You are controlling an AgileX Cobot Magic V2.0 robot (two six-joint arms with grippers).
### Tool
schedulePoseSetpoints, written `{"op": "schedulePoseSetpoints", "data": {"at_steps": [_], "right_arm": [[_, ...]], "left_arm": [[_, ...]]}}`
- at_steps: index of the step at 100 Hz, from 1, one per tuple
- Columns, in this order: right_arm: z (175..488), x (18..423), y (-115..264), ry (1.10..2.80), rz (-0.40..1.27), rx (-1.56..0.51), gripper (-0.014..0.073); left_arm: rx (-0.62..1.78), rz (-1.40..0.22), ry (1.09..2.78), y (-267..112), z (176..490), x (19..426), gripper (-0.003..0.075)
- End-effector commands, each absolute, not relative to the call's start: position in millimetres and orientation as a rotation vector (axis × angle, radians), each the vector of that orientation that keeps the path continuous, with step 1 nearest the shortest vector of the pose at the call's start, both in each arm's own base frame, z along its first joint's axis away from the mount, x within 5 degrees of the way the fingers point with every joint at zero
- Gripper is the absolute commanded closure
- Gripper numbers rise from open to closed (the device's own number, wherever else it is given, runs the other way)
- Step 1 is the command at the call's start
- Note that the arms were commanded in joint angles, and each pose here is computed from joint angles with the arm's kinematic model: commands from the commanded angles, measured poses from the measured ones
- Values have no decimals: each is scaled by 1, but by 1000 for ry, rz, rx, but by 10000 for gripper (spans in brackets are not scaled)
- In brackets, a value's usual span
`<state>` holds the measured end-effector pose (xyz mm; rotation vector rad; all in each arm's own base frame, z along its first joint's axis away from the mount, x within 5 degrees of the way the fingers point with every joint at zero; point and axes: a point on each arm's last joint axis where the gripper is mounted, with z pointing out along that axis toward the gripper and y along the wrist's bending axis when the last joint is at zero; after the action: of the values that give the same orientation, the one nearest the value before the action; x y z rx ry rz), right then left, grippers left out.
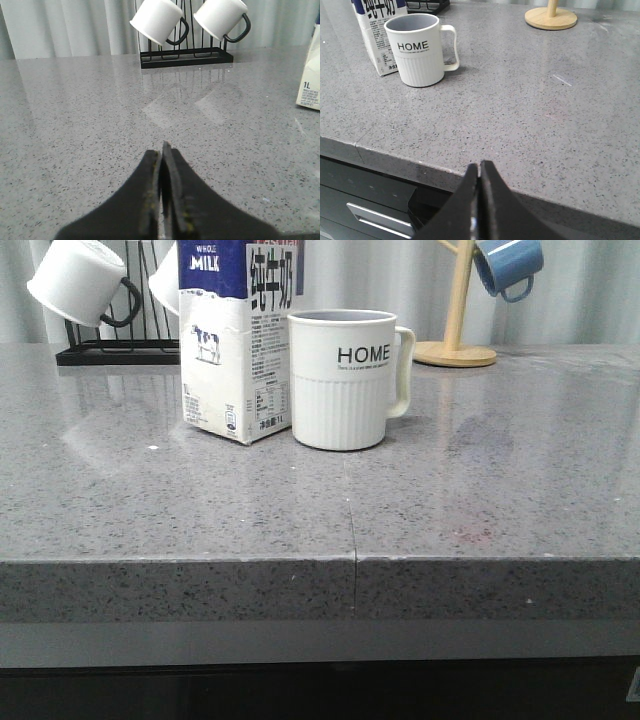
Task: Place milk next to cup
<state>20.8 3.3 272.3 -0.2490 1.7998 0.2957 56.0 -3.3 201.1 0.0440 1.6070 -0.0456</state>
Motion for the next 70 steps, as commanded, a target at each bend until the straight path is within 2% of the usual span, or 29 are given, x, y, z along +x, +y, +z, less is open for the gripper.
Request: {"op": "schedulePoseSetpoints", "data": {"at_steps": [1, 37, 50, 59, 70], "right_arm": [[286, 22, 4, 1712, 302, -243, 642], [285, 23, 4, 1708, 298, -240, 642], [281, 30, 5, 1616, 243, -184, 642], [268, 40, 7, 1546, 210, -112, 642], [237, 52, 6, 1519, 196, 19, 642]], "left_arm": [[30, -46, 1530, -3, 197, 55, 741], [30, -46, 1530, -3, 197, 55, 741], [30, -46, 1530, -3, 197, 55, 741], [30, -46, 1530, -3, 197, 55, 741], [30, -46, 1530, -3, 197, 55, 741]]}}
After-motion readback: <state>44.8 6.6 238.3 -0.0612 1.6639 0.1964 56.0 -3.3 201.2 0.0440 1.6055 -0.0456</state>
